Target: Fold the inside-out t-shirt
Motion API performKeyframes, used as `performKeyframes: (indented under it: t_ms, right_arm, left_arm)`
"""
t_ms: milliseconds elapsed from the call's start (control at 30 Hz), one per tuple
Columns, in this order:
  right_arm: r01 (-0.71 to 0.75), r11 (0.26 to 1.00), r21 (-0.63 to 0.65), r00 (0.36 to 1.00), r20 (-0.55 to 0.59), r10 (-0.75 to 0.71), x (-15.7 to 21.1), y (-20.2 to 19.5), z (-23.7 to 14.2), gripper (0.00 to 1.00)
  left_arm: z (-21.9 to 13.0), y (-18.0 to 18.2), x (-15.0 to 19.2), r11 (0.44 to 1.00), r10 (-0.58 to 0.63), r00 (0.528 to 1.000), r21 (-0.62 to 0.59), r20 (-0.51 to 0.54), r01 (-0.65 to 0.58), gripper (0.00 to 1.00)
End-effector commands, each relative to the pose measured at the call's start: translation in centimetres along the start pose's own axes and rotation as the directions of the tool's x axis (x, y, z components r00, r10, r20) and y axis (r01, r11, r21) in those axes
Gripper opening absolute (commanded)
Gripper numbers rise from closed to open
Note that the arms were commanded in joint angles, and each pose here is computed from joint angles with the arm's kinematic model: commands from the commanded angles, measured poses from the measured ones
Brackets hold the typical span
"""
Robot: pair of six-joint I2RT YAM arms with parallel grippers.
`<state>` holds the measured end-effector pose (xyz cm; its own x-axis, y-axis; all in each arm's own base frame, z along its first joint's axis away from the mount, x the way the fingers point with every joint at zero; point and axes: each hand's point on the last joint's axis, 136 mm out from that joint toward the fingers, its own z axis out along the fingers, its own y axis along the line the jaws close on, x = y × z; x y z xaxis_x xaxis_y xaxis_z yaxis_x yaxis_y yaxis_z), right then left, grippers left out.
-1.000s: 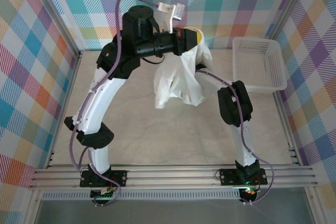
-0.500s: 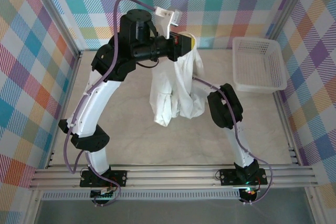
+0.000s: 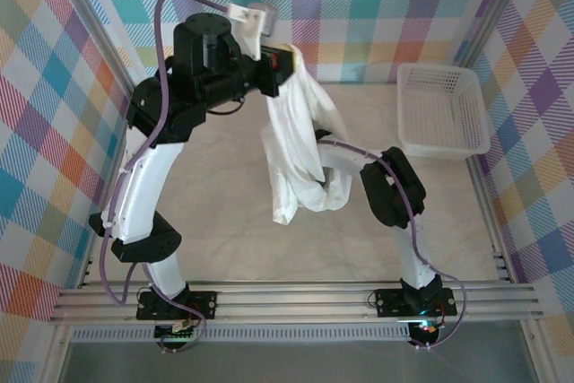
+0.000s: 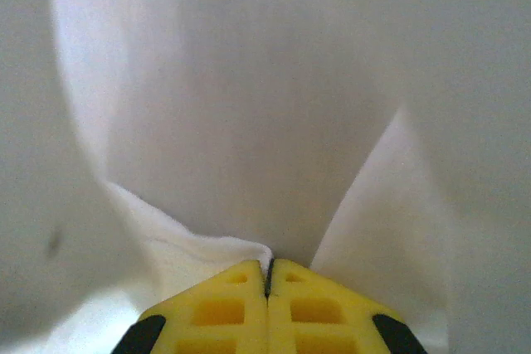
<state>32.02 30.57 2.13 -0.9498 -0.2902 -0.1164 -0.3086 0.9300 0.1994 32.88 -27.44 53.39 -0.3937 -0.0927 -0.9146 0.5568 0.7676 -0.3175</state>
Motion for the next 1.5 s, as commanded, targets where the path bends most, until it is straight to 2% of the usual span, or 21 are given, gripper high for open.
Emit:
performKeyframes:
  t_ms: [0, 133, 233, 300, 433, 500, 533, 567, 600, 633, 667, 733, 833, 900, 967, 1033, 1100, 1200, 1267, 1367, 1467]
  right_arm:
    - [-0.012, 0.988, -0.154, 0.999, -0.048, 0.005, 4.2, 3.1, -3.8, 0.0]
    - [-0.014, 0.973, -0.231, 0.99, 0.133, 0.046, 3.0, 3.8, -10.7, 0.0]
    - [-0.03, 0.949, -0.315, 0.946, 0.296, 0.129, 1.1, 3.5, -16.9, 0.0]
    - [-0.02, 0.934, -0.356, 0.895, 0.411, 0.176, -0.4, 3.0, -21.2, 0.0]
    - [-0.003, 0.928, -0.373, 0.79, 0.569, 0.231, -2.6, 1.6, -27.8, 0.0]
    - [0.002, 0.935, -0.354, 0.721, 0.648, 0.244, -3.5, 0.9, -30.4, 0.0]
    - [0.003, 0.935, -0.354, 0.682, 0.685, 0.257, -4.0, 0.5, -31.7, 0.0]
    - [0.017, 0.93, -0.366, 0.658, 0.705, 0.265, -4.4, 0.6, -32.7, 0.0]
    - [0.039, 0.925, -0.379, 0.64, 0.72, 0.268, -4.7, 0.9, -33.5, 0.0]
    - [0.059, 0.92, -0.388, 0.627, 0.731, 0.268, -4.9, 1.1, -34.0, 0.0]
    - [0.081, 0.914, -0.397, 0.612, 0.744, 0.269, -5.2, 1.5, -34.3, 0.0]
    - [0.101, 0.89, -0.446, 0.613, 0.732, 0.297, -5.4, 2.1, -34.0, 0.0]
    - [0.124, 0.848, -0.516, 0.652, 0.686, 0.323, -5.7, 3.4, -33.4, 0.0]
    - [0.142, 0.819, -0.556, 0.673, 0.661, 0.332, -5.9, 4.3, -33.0, 0.0]
    - [0.165, 0.791, -0.589, 0.703, 0.633, 0.325, -5.8, 5.2, -32.7, 0.0]
    - [0.201, 0.753, -0.627, 0.746, 0.596, 0.296, -5.6, 6.6, -32.4, 0.0]
    - [0.272, 0.683, -0.678, 0.79, 0.562, 0.244, -4.9, 8.5, -32.5, 0.0]
    - [0.285, 0.654, -0.7, 0.807, 0.544, 0.231, -4.4, 9.1, -32.8, 0.0]
    - [0.286, 0.678, -0.677, 0.784, 0.572, 0.24, -4.3, 8.5, -33.6, 0.0]
    - [0.304, 0.731, -0.611, 0.707, 0.659, 0.257, -3.9, 7.1, -36.0, 0.0]
    - [0.357, 0.768, -0.532, 0.619, 0.75, 0.232, -2.4, 5.6, -37.5, 0.0]
  left_arm:
    - [0.9, 12.9, 2.4, 0.918, -0.165, 0.985, -0.373, -0.05, 0.135, 0.0]
    - [2.4, 21.9, 8.4, 0.829, -0.337, 0.933, -0.51, -0.125, 0.231, 0.0]
    - [3.0, 26.9, 15.1, 0.756, -0.498, 0.85, -0.568, -0.174, 0.326, 0.0]
    - [3.5, 28.1, 19.8, 0.731, -0.582, 0.784, -0.562, -0.216, 0.388, 0.0]
    - [3.7, 27.5, 28.0, 0.699, -0.679, 0.665, -0.549, -0.31, 0.458, 0.0]
    - [2.9, 27.6, 30.7, 0.681, -0.699, 0.637, -0.574, -0.323, 0.456, 0.0]
    - [2.5, 27.6, 31.5, 0.677, -0.701, 0.635, -0.581, -0.325, 0.451, 0.1]
    - [2.1, 27.5, 31.6, 0.678, -0.699, 0.64, -0.581, -0.32, 0.45, 0.25]
    - [1.9, 27.1, 31.1, 0.691, -0.687, 0.652, -0.565, -0.321, 0.451, 0.47]
    - [1.6, 26.8, 30.4, 0.703, -0.675, 0.666, -0.55, -0.317, 0.451, 0.62]
    - [1.4, 26.2, 29.1, 0.722, -0.657, 0.685, -0.524, -0.314, 0.452, 0.73]
    - [1.5, 23.7, 25.9, 0.773, -0.619, 0.718, -0.41, -0.318, 0.484, 0.84]
    - [2.1, 18.1, 22.5, 0.844, -0.535, 0.763, -0.192, -0.364, 0.5, 0.9]
    - [2.3, 14.7, 21.1, 0.894, -0.435, 0.809, -0.083, -0.396, 0.44, 0.92]
    - [2.4, 12.2, 19.9, 0.938, -0.322, 0.865, -0.005, -0.385, 0.347, 0.94]
    - [2.5, 9.8, 18.3, 0.956, -0.215, 0.912, 0.118, -0.35, 0.27, 0.96]
    - [3.2, 8.7, 17.2, 0.95, -0.173, 0.93, 0.194, -0.323, 0.244, 0.99]
    - [6.0, 12.3, 17.5, 0.975, -0.2, 0.917, 0.024, -0.346, 0.221, 0.99]
    - [7.7, 12.7, 19.2, 0.971, -0.201, 0.882, 0.03, -0.425, 0.235, 0.99]
    - [9.1, 13.1, 22.1, 0.951, -0.261, 0.828, 0.016, -0.496, 0.31, 0.98]
    - [8.6, 14.5, 23.8, 0.947, -0.306, 0.825, -0.062, -0.475, 0.316, 0.98]
